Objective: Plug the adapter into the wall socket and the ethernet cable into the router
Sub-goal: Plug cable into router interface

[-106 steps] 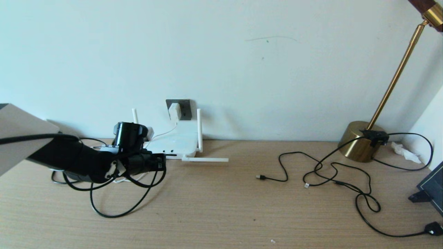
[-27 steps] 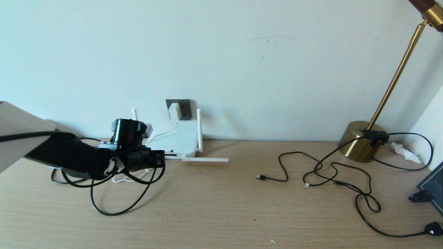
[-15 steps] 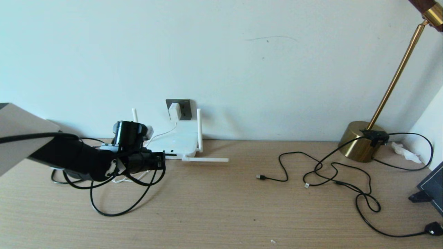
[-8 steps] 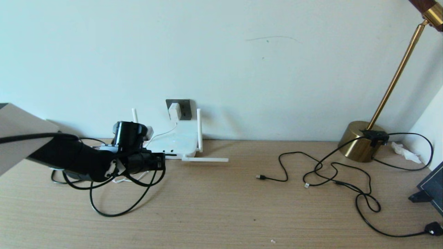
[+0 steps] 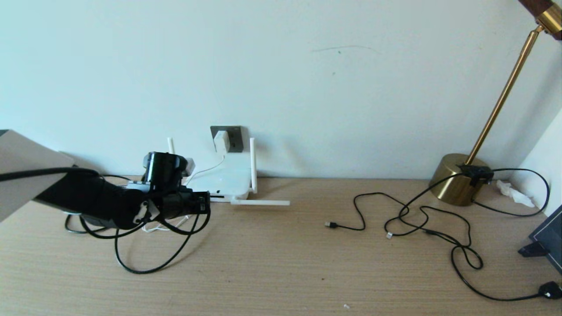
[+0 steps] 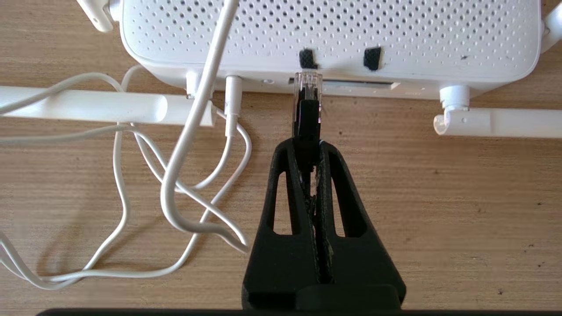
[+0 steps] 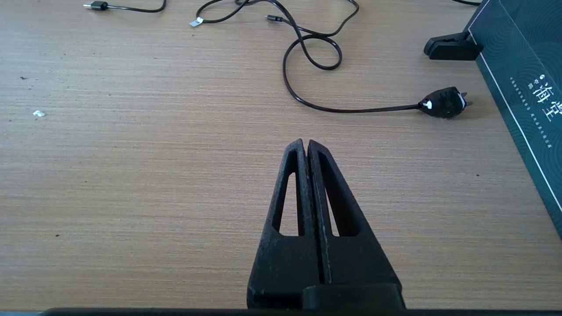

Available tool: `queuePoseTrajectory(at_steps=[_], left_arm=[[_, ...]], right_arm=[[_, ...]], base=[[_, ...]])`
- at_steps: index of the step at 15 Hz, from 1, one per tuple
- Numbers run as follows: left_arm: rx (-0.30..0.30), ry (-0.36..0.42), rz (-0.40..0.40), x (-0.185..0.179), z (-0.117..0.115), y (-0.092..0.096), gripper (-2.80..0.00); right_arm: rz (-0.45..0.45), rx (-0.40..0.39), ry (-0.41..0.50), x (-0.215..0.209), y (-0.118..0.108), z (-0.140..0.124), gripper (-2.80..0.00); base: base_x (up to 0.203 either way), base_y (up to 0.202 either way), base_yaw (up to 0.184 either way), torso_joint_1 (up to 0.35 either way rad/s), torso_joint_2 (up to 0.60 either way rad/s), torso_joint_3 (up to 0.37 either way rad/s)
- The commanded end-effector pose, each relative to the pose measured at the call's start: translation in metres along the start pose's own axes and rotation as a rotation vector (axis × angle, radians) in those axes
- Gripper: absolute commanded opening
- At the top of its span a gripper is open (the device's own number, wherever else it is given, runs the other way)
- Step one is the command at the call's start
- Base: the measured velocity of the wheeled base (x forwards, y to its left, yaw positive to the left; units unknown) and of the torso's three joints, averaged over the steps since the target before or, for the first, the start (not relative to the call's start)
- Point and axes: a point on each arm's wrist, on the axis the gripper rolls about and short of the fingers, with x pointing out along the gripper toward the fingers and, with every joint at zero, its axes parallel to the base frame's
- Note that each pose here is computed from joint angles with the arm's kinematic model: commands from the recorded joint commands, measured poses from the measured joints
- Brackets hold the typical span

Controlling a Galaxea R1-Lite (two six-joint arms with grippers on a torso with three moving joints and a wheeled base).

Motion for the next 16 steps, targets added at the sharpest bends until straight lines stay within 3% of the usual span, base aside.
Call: queuePoseTrajectory(at_steps=[1,16], left_arm=[[-0.001,-0.003,0.001,0.0007,0.0006,0.0,-2.8],[0.001,0.014,0.001,0.0063,-0.0042,-0.0003,-2.8]], right_arm=[[0.0,0.001,0.003,0.0001,0.0,-0.0001,-2.8],[0.0,0.001,0.003,0.0001,0.0,-0.0001,-2.8]], base=[[0.0,0.0,0.0,0.0,0.0,0.0],[0.0,0.0,0.0,0.0,0.0,0.0]])
